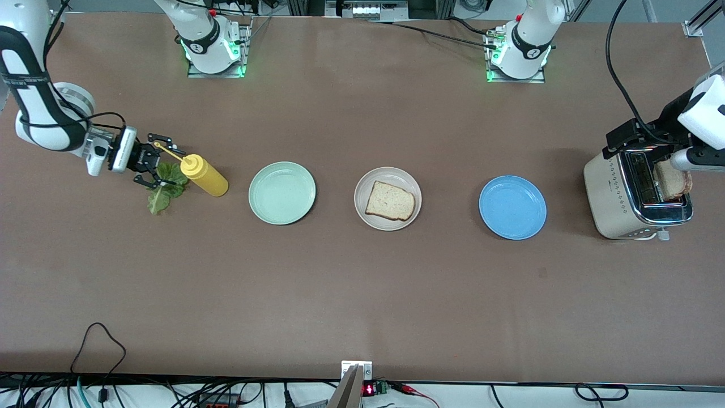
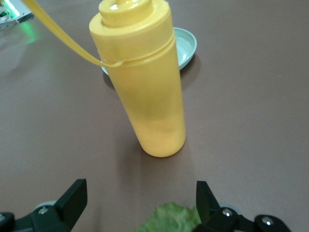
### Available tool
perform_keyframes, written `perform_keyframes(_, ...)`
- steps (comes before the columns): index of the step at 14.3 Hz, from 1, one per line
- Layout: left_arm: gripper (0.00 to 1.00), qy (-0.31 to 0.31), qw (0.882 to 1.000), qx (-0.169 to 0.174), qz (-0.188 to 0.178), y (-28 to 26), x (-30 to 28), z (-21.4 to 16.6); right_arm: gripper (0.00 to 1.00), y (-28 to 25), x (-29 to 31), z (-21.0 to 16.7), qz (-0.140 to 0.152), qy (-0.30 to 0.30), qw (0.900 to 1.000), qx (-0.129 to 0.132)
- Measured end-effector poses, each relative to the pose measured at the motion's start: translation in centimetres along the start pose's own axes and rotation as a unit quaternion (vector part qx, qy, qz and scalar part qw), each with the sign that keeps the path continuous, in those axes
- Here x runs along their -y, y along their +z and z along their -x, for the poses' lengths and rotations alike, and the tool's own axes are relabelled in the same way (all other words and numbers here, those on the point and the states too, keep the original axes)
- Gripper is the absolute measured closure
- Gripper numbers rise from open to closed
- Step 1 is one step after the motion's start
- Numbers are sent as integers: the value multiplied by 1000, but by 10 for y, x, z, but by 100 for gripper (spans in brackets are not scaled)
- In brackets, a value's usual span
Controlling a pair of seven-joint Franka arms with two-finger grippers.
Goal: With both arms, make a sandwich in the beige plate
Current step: 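Set the bottle down, open the right gripper and draw back, then lower the right gripper onto the green lettuce leaf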
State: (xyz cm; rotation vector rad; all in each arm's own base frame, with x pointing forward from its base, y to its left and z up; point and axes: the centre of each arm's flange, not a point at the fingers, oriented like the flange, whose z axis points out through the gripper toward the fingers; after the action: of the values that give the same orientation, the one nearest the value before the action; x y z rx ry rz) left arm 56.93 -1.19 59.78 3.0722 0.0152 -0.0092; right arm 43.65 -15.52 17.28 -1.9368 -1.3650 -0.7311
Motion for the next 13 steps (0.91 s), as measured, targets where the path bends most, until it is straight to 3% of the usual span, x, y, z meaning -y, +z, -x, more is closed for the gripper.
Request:
perform_keyframes(3, 0, 0, 1000, 1, 0, 0, 0, 0, 0, -42, -14, -9, 25, 31, 999, -13)
perform_keyframes(5, 0, 0, 1000, 1, 0, 0, 0, 0, 0, -71, -28, -32, 38, 74, 997, 10)
perform_keyframes(7, 0, 0, 1000, 3, 0, 0, 0, 1, 0, -97, -41, -55, 52, 146, 987, 34)
perform_keyframes(9, 0, 0, 1000, 5, 0, 1, 0, 1, 0, -112, -49, -67, 63, 212, 973, 62)
perform_keyframes(11, 0, 0, 1000, 7, 0, 1, 0, 1, 0, -121, -59, -72, 97, 266, 954, 96)
perform_keyframes(13, 0, 0, 1000, 7, 0, 1, 0, 2, 0, -120, -67, -83, 128, 343, 924, 109)
